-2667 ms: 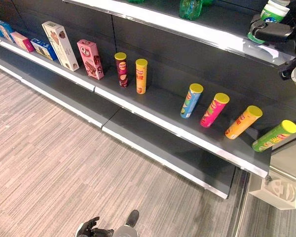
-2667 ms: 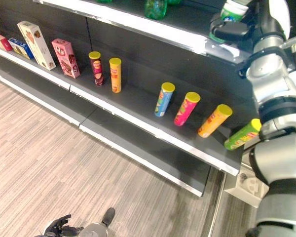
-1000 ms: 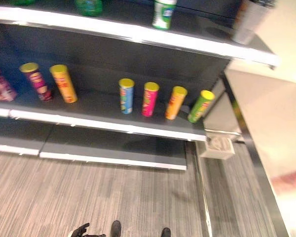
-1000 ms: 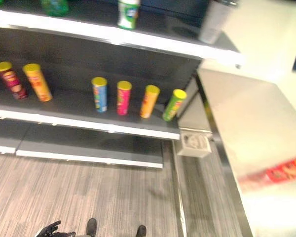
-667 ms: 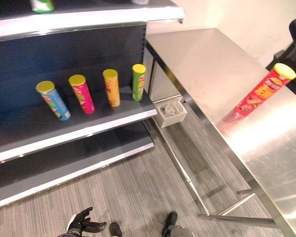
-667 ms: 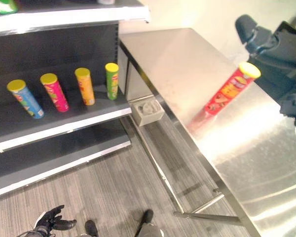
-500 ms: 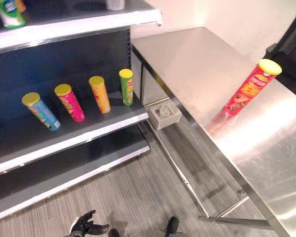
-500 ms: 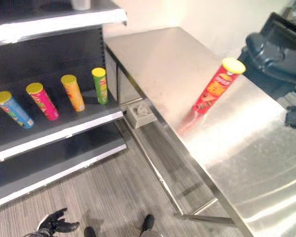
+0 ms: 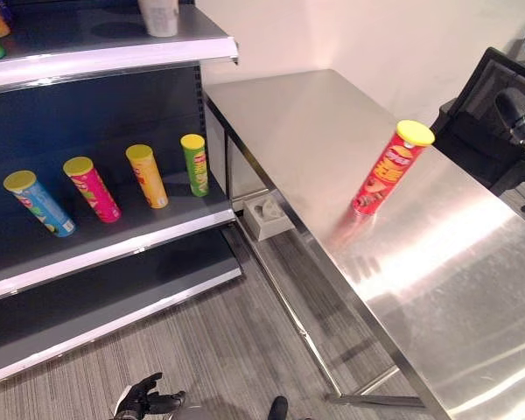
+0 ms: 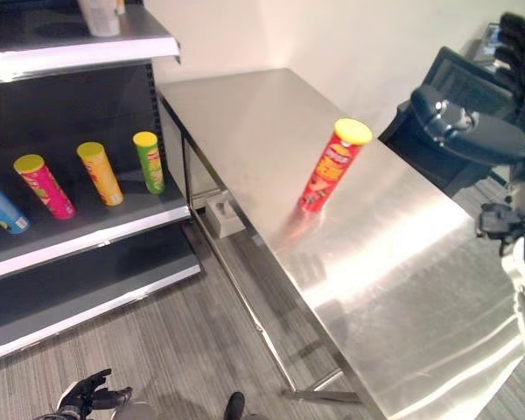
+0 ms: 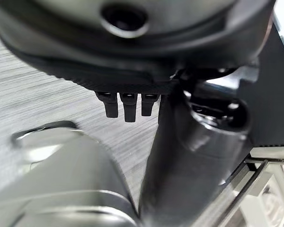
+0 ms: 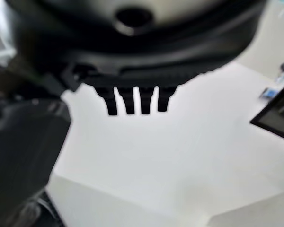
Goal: Put the goods on the table back onto the shelves and tidy them up.
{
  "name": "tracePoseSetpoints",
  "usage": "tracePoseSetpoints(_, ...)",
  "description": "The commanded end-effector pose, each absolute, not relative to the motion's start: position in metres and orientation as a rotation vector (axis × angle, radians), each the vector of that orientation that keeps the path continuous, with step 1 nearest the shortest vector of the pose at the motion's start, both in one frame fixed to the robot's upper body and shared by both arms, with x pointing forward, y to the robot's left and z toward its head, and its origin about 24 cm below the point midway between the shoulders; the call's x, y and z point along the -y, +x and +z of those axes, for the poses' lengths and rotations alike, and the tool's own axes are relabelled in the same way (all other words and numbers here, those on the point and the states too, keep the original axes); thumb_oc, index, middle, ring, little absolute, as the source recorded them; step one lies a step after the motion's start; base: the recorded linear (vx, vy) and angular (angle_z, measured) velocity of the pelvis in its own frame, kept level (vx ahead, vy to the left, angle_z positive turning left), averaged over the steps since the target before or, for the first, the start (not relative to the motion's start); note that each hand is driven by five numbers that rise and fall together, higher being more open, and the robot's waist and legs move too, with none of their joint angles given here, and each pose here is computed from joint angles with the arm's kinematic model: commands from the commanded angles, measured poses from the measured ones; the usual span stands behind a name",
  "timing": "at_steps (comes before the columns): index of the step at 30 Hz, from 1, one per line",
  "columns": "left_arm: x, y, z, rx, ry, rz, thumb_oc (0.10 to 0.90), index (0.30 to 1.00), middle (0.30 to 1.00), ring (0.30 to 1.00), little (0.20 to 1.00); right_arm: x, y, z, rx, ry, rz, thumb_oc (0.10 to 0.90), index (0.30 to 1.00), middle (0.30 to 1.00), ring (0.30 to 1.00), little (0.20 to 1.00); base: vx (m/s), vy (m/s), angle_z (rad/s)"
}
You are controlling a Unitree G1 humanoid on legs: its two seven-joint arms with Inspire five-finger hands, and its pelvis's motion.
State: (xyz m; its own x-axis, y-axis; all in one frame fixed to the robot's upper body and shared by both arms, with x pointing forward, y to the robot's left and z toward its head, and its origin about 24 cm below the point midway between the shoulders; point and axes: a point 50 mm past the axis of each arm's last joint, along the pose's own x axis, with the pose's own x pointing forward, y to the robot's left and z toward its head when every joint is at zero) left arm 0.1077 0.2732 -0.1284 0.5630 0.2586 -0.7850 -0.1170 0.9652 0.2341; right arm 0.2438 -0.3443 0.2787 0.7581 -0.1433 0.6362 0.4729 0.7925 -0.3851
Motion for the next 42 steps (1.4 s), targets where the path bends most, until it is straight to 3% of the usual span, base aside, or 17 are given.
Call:
tracePoseSetpoints(1, -0.267, 0.126, -0.122, -0.869, 0.189, 0.161, 0.800, 0.900, 0.900, 0.900, 0.900, 0.337, 0.242, 0.328, 0.806, -0.595, -0.369, 0.800, 0.900, 0.900, 0.900, 0.900, 0.11, 0.137, -0.61)
tracePoseSetpoints(10, -0.263, 0.115, -0.130, -0.919, 0.195, 0.151, 0.800, 0.900, 0.900, 0.900, 0.900, 0.316, 0.268, 0.314, 0.729, -0.630, -0.250, 0.800, 0.900, 0.900, 0.900, 0.900, 0.12, 0.153, -0.56)
tracePoseSetpoints(33, -0.267, 0.097, -0.138, -0.999, 0.227, 0.150, 0.800, 0.900, 0.900, 0.900, 0.900, 0.295, 0.298, 0.291, 0.549, -0.764, -0.085, 0.800, 0.900, 0.900, 0.900, 0.900, 0.02, 0.030, -0.03)
tracePoseSetpoints(42, -0.265, 0.100, -0.138, -0.996, 0.232, 0.145, 0.800, 0.900, 0.900, 0.900, 0.900, 0.300, 0.305, 0.288, 0.524, -0.776, -0.144, 0.800, 0.900, 0.900, 0.900, 0.900, 0.00, -0.007, 0.03)
